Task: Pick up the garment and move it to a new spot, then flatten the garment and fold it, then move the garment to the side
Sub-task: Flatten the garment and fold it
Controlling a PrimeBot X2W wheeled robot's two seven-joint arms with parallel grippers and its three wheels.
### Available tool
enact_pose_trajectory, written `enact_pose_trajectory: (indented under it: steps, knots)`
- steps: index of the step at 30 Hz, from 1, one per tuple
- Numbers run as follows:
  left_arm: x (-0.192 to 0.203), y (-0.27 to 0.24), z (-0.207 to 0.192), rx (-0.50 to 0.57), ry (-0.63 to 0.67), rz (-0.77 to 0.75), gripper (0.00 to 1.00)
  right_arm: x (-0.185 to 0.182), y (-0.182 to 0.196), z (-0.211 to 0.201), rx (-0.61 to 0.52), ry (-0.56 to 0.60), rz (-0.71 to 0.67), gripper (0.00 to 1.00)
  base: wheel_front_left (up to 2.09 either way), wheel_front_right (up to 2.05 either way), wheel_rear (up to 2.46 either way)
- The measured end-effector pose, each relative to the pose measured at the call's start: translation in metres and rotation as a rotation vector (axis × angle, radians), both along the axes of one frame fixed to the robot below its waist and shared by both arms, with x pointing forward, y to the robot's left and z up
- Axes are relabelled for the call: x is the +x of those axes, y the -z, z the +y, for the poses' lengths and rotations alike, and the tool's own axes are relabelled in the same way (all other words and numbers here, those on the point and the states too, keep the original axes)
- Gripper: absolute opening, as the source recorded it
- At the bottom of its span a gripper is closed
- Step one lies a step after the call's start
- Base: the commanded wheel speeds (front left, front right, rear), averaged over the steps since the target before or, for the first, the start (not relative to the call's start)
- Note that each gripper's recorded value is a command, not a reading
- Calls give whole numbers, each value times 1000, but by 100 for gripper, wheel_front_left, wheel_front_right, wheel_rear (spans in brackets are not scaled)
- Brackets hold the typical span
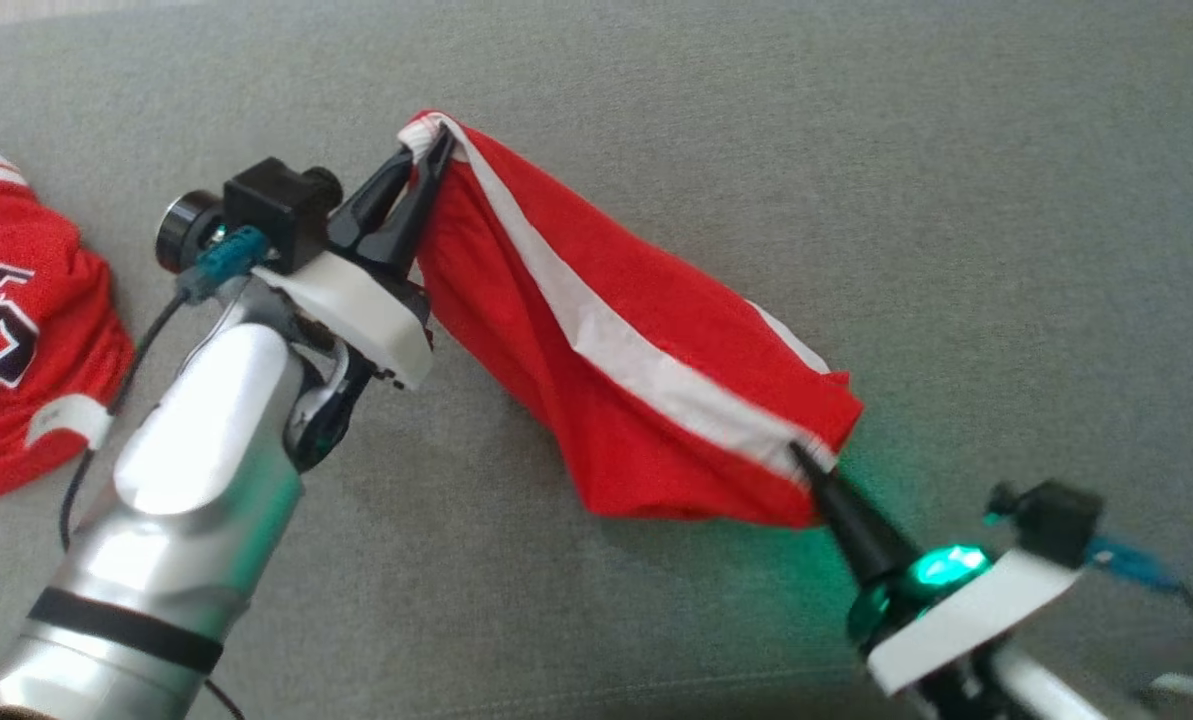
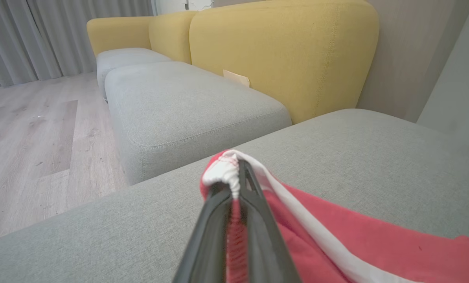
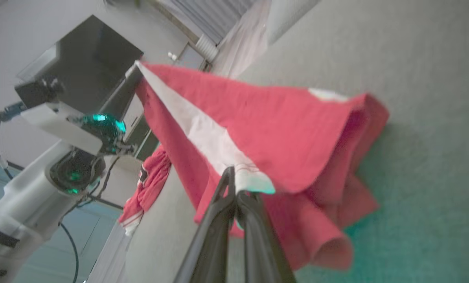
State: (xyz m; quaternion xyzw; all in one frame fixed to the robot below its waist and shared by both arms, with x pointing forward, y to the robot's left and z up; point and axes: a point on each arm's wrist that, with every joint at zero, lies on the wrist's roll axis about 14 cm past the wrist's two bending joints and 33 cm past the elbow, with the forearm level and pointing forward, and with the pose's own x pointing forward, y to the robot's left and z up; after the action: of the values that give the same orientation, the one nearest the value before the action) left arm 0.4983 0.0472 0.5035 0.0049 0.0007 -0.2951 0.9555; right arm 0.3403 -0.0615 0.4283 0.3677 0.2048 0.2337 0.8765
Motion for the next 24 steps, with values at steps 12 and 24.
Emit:
enact_pose_trajectory:
  steps: [12, 24]
  knots:
    - [29, -74, -43, -193, 111, -63, 0, 87, -125, -124, -102, 294, -415, 0, 0, 0, 0]
    - [88, -217, -110, -343, 262, -357, 0, 205, -306, -189, -293, 413, -864, 0, 0, 0, 0]
